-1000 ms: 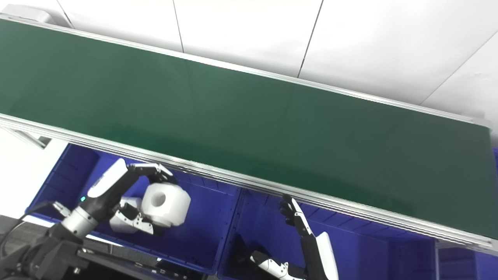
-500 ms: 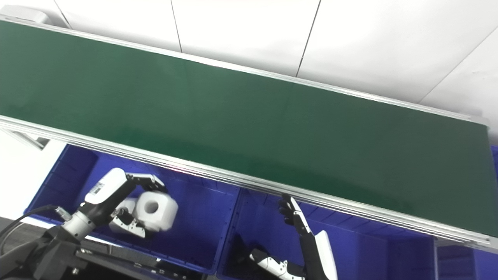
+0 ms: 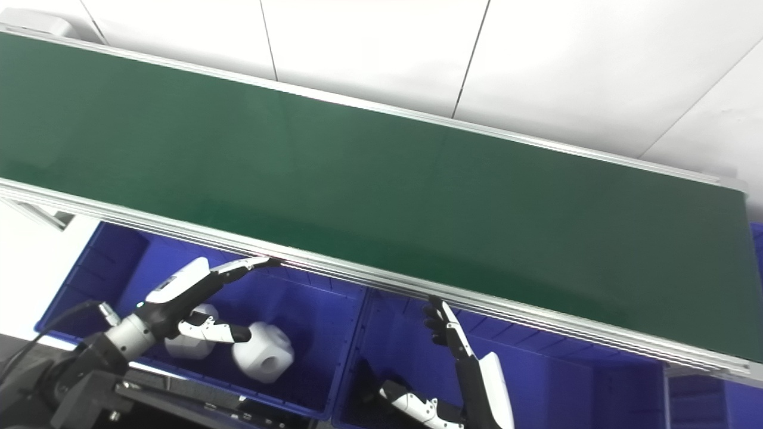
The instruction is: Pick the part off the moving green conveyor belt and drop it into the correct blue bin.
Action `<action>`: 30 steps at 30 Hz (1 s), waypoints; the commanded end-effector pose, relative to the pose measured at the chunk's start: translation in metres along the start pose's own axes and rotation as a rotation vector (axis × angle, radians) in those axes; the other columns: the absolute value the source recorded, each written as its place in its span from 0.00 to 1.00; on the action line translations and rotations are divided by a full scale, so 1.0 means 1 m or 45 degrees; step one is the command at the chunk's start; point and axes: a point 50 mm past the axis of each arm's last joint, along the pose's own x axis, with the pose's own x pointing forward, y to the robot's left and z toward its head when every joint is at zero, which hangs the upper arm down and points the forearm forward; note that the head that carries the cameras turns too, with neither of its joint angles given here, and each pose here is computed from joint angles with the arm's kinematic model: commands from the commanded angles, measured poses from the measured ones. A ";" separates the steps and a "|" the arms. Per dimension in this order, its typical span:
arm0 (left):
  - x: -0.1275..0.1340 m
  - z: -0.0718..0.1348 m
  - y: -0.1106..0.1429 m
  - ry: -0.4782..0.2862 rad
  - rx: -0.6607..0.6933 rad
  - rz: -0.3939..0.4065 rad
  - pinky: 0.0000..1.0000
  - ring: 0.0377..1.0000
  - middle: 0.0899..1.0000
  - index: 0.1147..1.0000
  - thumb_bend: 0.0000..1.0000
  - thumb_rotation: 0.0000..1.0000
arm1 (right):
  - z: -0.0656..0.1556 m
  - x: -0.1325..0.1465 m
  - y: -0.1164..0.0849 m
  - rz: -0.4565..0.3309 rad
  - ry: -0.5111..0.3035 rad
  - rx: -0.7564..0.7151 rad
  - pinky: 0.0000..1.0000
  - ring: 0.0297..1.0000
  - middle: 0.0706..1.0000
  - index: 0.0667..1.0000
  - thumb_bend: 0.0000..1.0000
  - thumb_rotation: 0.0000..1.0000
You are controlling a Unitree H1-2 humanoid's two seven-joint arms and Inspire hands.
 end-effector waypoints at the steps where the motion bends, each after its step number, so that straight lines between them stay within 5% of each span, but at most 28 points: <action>1: -0.003 0.017 0.004 -0.093 -0.068 0.052 0.82 0.86 0.87 0.85 0.80 0.83 | 0.011 0.002 0.001 -0.027 -0.055 0.000 0.78 0.84 0.87 0.94 0.80 0.59; 12: 0.000 0.058 -0.008 -0.253 -0.276 0.059 0.79 0.82 0.83 0.83 0.79 0.82 | 0.024 0.013 0.024 -0.034 -0.054 -0.001 0.75 0.82 0.88 0.95 0.80 0.57; 30: -0.005 0.051 -0.028 -0.183 -0.376 0.047 0.83 0.85 0.85 0.86 0.79 0.73 | 0.021 0.013 0.028 -0.029 -0.025 -0.024 0.75 0.84 0.90 0.97 0.82 0.59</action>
